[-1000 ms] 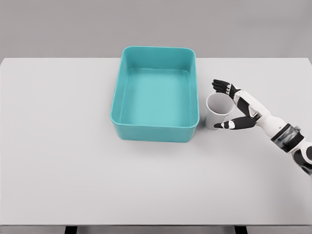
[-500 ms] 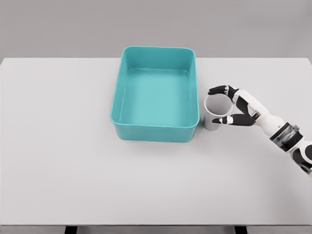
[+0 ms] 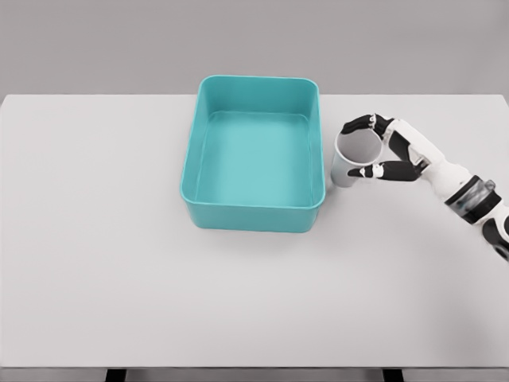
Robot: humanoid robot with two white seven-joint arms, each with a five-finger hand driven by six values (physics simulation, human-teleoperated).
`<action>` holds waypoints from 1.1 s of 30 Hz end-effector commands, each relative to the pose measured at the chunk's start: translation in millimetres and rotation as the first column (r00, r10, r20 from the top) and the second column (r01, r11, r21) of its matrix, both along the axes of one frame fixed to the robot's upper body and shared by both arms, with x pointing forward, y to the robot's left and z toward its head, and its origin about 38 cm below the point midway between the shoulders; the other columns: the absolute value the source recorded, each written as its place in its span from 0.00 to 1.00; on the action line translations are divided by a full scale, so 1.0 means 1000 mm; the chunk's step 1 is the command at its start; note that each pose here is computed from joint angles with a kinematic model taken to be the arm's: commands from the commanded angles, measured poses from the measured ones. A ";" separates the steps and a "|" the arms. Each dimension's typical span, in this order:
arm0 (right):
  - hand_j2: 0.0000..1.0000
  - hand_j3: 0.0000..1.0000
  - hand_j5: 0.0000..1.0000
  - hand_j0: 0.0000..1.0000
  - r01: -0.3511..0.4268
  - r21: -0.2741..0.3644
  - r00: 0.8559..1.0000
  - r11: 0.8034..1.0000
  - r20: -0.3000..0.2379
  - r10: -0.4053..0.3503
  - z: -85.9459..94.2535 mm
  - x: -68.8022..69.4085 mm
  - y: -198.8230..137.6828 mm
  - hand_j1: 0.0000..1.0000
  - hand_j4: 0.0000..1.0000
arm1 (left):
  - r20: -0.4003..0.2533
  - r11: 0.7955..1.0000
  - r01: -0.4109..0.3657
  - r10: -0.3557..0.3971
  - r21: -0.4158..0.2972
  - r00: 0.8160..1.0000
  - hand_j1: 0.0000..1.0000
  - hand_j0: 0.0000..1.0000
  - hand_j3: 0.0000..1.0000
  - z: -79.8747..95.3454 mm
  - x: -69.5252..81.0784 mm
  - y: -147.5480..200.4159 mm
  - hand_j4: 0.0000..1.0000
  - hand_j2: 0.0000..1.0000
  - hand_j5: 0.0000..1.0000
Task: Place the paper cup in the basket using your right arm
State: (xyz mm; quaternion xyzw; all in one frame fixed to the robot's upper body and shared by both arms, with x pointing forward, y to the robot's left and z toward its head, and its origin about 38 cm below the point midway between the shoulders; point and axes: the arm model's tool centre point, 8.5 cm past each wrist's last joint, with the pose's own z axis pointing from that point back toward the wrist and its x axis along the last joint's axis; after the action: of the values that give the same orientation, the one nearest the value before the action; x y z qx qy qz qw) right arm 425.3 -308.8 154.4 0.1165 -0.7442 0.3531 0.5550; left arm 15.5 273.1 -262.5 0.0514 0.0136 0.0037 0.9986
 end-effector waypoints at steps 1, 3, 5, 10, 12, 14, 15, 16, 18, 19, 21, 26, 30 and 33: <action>0.63 0.63 0.63 0.63 0.000 0.002 1.000 1.000 -0.001 0.000 0.001 0.000 -0.001 0.63 0.63 | 0.000 1.000 0.000 0.000 0.000 1.000 1.00 1.00 1.00 0.000 0.000 0.000 1.00 1.00 1.00; 0.63 0.63 0.63 0.63 -0.002 -0.002 1.000 1.000 0.015 0.002 0.008 0.003 -0.001 0.63 0.63 | 0.000 1.000 0.000 0.000 0.000 1.000 1.00 1.00 1.00 0.000 0.000 0.000 1.00 1.00 1.00; 0.64 0.64 0.64 0.64 -0.003 -0.004 1.000 1.000 0.020 0.004 0.010 0.004 -0.001 0.64 0.64 | 0.000 1.000 0.000 0.000 -0.002 1.000 1.00 1.00 1.00 0.000 0.000 0.000 1.00 1.00 1.00; 0.64 0.64 0.64 0.64 -0.017 -0.008 0.998 1.000 0.059 0.017 0.026 0.012 0.004 0.64 0.64 | 0.000 1.000 0.000 0.000 -0.002 1.000 1.00 1.00 1.00 0.000 0.000 0.000 1.00 1.00 1.00; 0.64 0.64 0.64 0.64 -0.023 -0.020 0.997 1.000 0.075 0.025 0.031 0.014 0.005 0.64 0.64 | 0.000 1.000 0.000 0.000 0.000 1.000 1.00 1.00 1.00 0.000 0.000 0.000 1.00 1.00 1.00; 0.64 0.64 0.64 0.64 -0.029 -0.023 0.996 0.999 0.080 0.031 0.033 0.015 0.007 0.64 0.64 | 0.000 1.000 0.000 0.000 0.000 1.000 1.00 1.00 1.00 0.000 0.000 0.000 1.00 1.00 1.00; 0.64 0.64 0.64 0.64 -0.034 -0.029 0.996 0.999 0.087 0.036 0.036 0.017 0.008 0.64 0.64 | 0.000 1.000 0.000 0.000 0.000 1.000 1.00 1.00 1.00 0.000 0.000 0.000 1.00 1.00 1.00; 0.64 0.64 0.64 0.64 -0.038 -0.044 0.994 0.998 0.100 0.042 0.039 0.018 0.009 0.64 0.64 | 0.000 1.000 0.000 0.000 0.000 1.000 1.00 1.00 1.00 0.000 0.000 0.000 1.00 1.00 1.00; 0.64 0.64 0.64 0.64 -0.046 -0.052 0.992 0.998 0.118 0.052 0.046 0.021 0.012 0.64 0.64 | 0.000 1.000 0.000 0.000 0.000 1.000 1.00 1.00 1.00 0.000 0.000 0.000 1.00 1.00 1.00; 0.64 0.64 0.64 0.64 -0.049 -0.055 0.990 0.997 0.127 0.055 0.050 0.023 0.013 0.64 0.64 | 0.000 1.000 0.000 0.000 0.000 1.000 1.00 1.00 1.00 0.000 0.000 0.000 1.00 1.00 1.00; 0.63 0.63 0.63 0.63 -0.059 -0.067 0.987 0.996 0.145 0.068 0.059 0.027 0.016 0.63 0.63 | 0.000 1.000 0.000 0.000 0.000 1.000 1.00 1.00 1.00 0.000 0.000 0.000 1.00 1.00 1.00; 0.63 0.63 0.63 0.63 -0.079 -0.076 0.982 0.994 0.163 0.091 0.068 0.031 0.025 0.63 0.63 | 0.000 1.000 0.000 0.000 0.000 1.000 1.00 1.00 1.00 0.000 0.000 0.000 1.00 1.00 1.00; 0.63 0.63 0.63 0.63 -0.112 -0.100 0.971 0.989 0.201 0.130 0.078 0.036 0.041 0.63 0.63 | 0.000 1.000 0.000 0.000 0.000 1.000 1.00 1.00 1.00 0.000 0.000 0.000 1.00 1.00 1.00; 0.62 0.62 0.62 0.62 -0.144 -0.108 0.960 0.984 0.225 0.165 0.090 0.042 0.058 0.62 0.62 | 0.000 1.000 0.000 0.000 -0.002 1.000 1.00 1.00 1.00 0.000 0.000 0.000 1.00 1.00 1.00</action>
State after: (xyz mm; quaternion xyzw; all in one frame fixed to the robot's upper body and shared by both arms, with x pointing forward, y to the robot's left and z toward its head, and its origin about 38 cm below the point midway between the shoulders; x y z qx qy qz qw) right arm 469.6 -259.6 255.6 0.0947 -0.7821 0.4376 0.4333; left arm 15.5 273.1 -262.5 0.0513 0.0136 0.0037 0.9986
